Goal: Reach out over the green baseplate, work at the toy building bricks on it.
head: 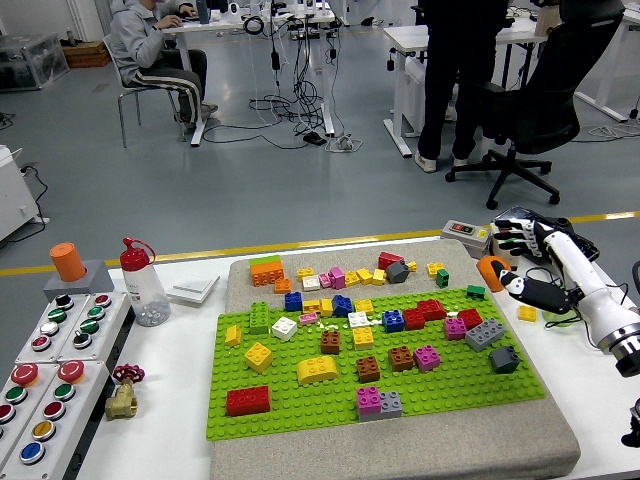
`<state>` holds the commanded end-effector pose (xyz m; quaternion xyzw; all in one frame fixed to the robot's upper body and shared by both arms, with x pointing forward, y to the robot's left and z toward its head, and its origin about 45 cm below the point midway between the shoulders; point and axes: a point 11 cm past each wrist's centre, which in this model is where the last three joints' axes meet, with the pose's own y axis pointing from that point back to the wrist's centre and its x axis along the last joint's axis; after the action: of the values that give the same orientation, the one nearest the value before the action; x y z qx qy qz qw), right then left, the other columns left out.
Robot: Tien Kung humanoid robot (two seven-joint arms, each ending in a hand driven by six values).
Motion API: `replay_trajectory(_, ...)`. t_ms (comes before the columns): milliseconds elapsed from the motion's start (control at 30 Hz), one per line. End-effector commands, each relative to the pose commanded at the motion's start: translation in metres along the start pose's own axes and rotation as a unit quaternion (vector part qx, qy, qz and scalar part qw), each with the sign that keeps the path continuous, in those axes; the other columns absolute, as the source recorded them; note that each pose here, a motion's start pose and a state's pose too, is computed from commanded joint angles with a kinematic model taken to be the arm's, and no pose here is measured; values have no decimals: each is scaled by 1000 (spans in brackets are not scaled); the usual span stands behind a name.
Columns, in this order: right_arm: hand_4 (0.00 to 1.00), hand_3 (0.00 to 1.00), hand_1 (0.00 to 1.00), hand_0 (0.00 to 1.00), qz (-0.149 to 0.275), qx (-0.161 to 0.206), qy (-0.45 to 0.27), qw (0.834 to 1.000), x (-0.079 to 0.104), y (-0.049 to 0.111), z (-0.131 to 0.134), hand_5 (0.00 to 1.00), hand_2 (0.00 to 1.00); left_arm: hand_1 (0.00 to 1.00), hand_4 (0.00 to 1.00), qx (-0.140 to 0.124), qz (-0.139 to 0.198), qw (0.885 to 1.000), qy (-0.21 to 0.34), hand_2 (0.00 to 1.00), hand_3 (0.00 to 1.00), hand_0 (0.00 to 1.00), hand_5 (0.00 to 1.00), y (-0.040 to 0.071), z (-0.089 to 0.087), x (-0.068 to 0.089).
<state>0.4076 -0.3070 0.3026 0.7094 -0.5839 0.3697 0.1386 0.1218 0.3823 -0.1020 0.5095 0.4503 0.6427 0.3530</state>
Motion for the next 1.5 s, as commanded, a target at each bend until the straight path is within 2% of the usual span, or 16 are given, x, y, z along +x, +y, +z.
replay_trajectory(200,614,774,728,673,-49,25,88,995,-13,-6,-8,54,747,602,361,-4,0,1000,6,609,453,637,998,1,3,-1)
replay_trajectory(367,612,773,728,674,-108,51,183,976,-32,-11,-16,44,745,601,360,-6,-1,1000,8,607,453,636,998,1,5,-1)
replay_trajectory(667,610,764,726,671,-194,80,342,916,-65,-18,-19,50,734,601,354,-8,-1,1000,11,604,442,633,993,2,8,-2)
replay_trajectory(1000,611,747,718,659,-252,101,448,852,-96,-32,-18,61,711,599,353,-9,-1,1000,12,603,438,633,993,2,7,-2)
replay_trajectory(1433,612,734,709,657,-300,62,462,832,-110,-40,2,75,690,598,352,2,2,1000,18,601,435,633,995,-1,-5,-3)
replay_trajectory(1500,616,756,714,655,-306,55,464,830,-111,-39,5,85,698,598,353,4,2,1000,20,601,431,633,994,-1,-7,-3)
